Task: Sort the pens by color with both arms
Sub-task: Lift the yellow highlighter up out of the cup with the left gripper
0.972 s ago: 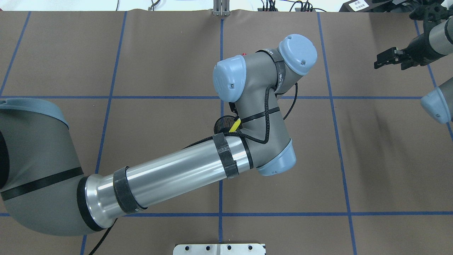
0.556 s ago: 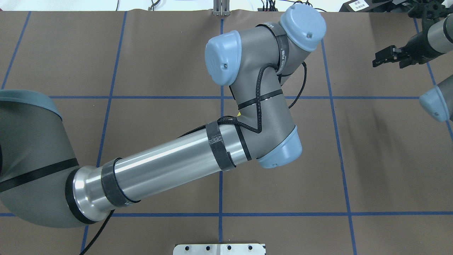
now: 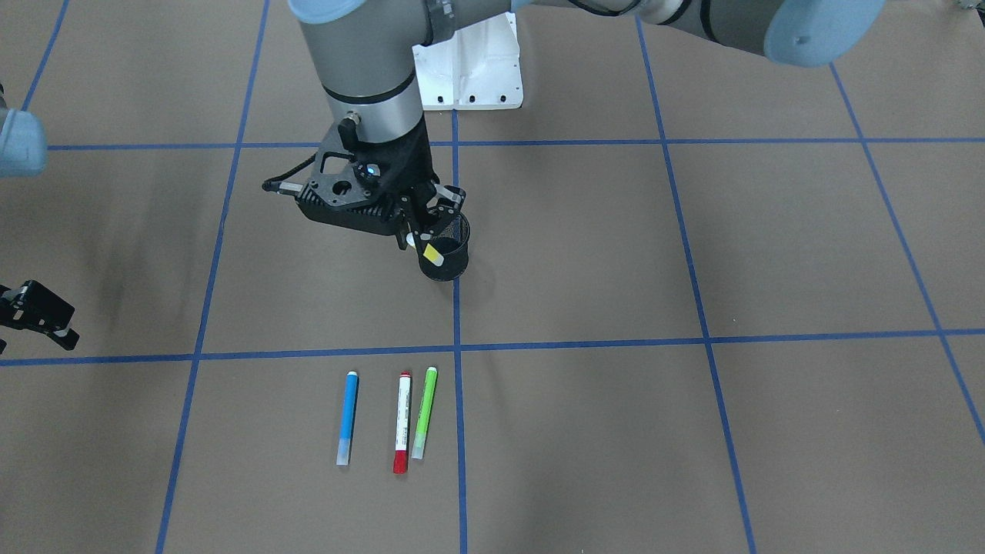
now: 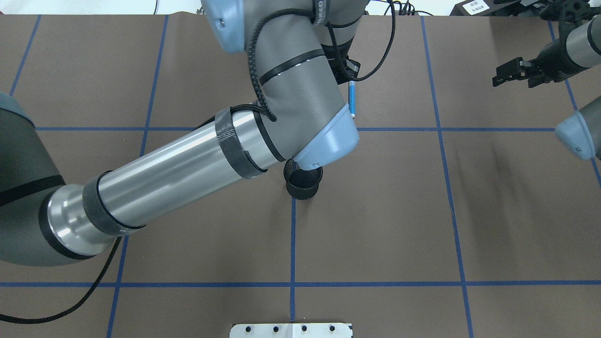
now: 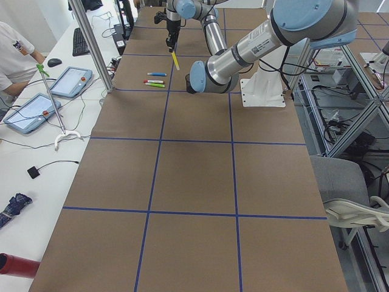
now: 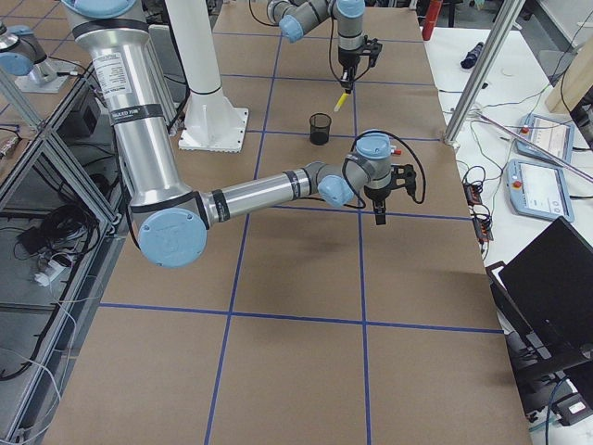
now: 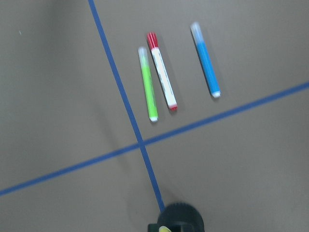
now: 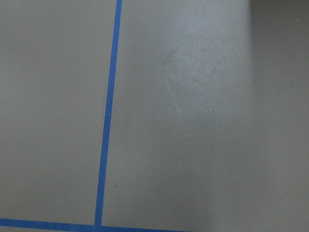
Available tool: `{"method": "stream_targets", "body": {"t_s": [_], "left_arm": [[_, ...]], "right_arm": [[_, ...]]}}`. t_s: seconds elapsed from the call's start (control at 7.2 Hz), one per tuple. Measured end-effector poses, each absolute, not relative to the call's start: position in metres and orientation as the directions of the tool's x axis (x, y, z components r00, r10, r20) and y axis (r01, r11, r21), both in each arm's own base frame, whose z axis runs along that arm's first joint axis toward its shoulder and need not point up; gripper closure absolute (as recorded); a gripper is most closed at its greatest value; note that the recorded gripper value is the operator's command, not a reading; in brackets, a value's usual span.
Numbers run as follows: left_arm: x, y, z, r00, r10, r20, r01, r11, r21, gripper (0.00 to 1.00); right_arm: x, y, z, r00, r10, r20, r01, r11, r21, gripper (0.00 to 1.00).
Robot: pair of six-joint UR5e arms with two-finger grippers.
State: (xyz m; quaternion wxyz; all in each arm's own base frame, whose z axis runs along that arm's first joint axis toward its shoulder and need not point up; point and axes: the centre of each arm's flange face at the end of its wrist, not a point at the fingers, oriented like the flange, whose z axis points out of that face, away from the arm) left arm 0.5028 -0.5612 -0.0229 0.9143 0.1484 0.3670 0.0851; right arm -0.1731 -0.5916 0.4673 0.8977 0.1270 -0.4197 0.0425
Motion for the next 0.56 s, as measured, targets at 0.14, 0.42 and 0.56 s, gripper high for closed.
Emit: {"method": "stream_targets", "body": {"t_s": [0.14, 0.42, 0.56], "left_arm": [[0.491, -0.583, 0.005, 0.692, 0.233, -0.683, 0.031, 0.936, 0.351, 1.00], [0.468, -0.618, 0.043, 0.670, 0.184, -0.719, 0.187, 0.896, 0.403, 1.00], [0.467, -0.632, 0.065, 0.659, 0.158, -0.735, 0.270, 0.862, 0.428, 1.00]], "right_arm": [[-0.173, -0.592, 0.467, 0.644, -0.033, 0.764, -0.182, 0.964, 0.195, 0.00], [-0.173, -0.592, 0.466, 0.644, -0.034, 0.764, -0.184, 0.963, 0.197, 0.00], [-0.172, -0.592, 0.465, 0.645, -0.034, 0.763, -0.185, 0.963, 0.199, 0.00]]}}
